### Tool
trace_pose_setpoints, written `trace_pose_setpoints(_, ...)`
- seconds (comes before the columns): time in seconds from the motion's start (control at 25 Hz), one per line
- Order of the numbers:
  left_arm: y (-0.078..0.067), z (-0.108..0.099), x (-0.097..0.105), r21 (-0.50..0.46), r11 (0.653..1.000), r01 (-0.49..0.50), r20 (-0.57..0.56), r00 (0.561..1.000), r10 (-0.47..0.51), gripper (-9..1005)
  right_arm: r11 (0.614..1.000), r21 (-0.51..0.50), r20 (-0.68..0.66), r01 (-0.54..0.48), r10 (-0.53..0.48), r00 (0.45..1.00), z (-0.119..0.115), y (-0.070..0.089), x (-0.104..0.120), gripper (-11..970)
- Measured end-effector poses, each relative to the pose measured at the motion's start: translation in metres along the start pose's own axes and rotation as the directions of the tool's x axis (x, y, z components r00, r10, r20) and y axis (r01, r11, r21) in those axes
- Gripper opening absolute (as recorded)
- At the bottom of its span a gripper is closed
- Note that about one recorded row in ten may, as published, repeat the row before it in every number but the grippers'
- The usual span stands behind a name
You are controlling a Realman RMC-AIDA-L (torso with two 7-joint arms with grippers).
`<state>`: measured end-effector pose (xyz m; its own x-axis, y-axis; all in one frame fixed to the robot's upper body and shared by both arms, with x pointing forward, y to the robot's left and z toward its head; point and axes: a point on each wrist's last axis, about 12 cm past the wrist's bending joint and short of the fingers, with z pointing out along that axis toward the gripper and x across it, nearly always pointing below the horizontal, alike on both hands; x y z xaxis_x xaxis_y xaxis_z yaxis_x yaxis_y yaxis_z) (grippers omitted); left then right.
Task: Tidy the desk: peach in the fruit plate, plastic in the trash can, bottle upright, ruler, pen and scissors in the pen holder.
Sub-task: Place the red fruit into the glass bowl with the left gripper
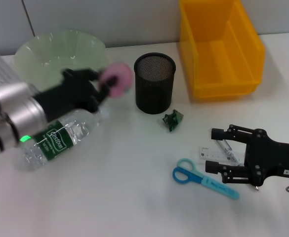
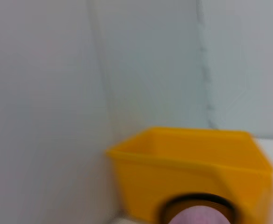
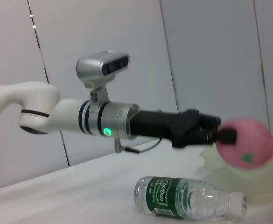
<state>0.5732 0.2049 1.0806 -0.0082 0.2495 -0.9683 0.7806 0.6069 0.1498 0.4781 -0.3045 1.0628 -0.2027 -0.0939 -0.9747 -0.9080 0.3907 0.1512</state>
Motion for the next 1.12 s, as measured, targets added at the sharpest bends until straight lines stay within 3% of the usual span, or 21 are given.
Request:
trace_pose_setpoints(0.04,0.007,-0.005,-0.002,-0.036,0.999,0.006,0.013,1.0,-0.006,232,1.0,-0.002,0.0,0.0,0.0,1.0,0.0,0.0,0.0,831)
trace_pose_setpoints(0.16,0.007,-0.005,-0.002,-0.036,0.999,0.006,0.013,1.0,-0.006,234,1.0,-0.005,0.001,0.0,0.0,1.0,0.0,0.001,0.0,831)
trace_pose_setpoints(0.2,0.036,-0.02,-0.009,-0.169,0.984,0.049,0.068,0.997,-0.038,234,1.0,-0.006,0.001,0.0,0.0,1.0,0.0,0.001,0.0,831)
trace_pose_setpoints(0.24,0.036,-0.02,-0.009,-0.169,0.984,0.049,0.068,0.997,-0.038,235,1.0,-0.007,0.002,0.0,0.0,1.0,0.0,0.001,0.0,831)
trace_pose_setpoints(0.28,0.052,-0.025,-0.01,-0.246,0.965,0.095,0.098,0.993,-0.072,235,1.0,-0.007,0.002,0.0,0.0,1.0,0.0,0.001,0.0,831)
trace_pose_setpoints(0.36,0.052,-0.025,-0.01,-0.246,0.965,0.095,0.098,0.993,-0.072,243,1.0,-0.009,0.005,0.001,0.0,1.0,0.0,0.001,-0.001,831)
trace_pose_setpoints(0.4,0.07,-0.019,-0.01,-0.314,0.937,0.15,0.103,0.987,-0.123,247,1.0,-0.011,0.007,0.002,-0.002,1.0,0.001,0.001,-0.001,831)
trace_pose_setpoints(0.56,0.074,-0.017,-0.007,-0.336,0.928,0.163,0.09,0.986,-0.14,264,1.0,-0.019,0.007,0.006,-0.006,1.0,0.002,0.0,-0.003,831)
trace_pose_setpoints(0.64,0.084,0.0,-0.005,-0.39,0.901,0.191,0.041,0.981,-0.19,272,1.0,-0.022,0.006,0.007,-0.007,1.0,0.003,0.0,-0.003,831)
trace_pose_setpoints(0.92,0.087,-0.003,-0.002,-0.414,0.888,0.2,0.037,0.979,-0.203,301,1.0,-0.025,0.008,0.007,-0.006,1.0,0.004,0.0,-0.003,831)
trace_pose_setpoints(1.12,0.086,-0.012,-0.002,-0.399,0.893,0.208,0.077,0.978,-0.194,544,1.0,-0.02,0.018,0.009,-0.009,1.0,0.005,-0.001,-0.005,830)
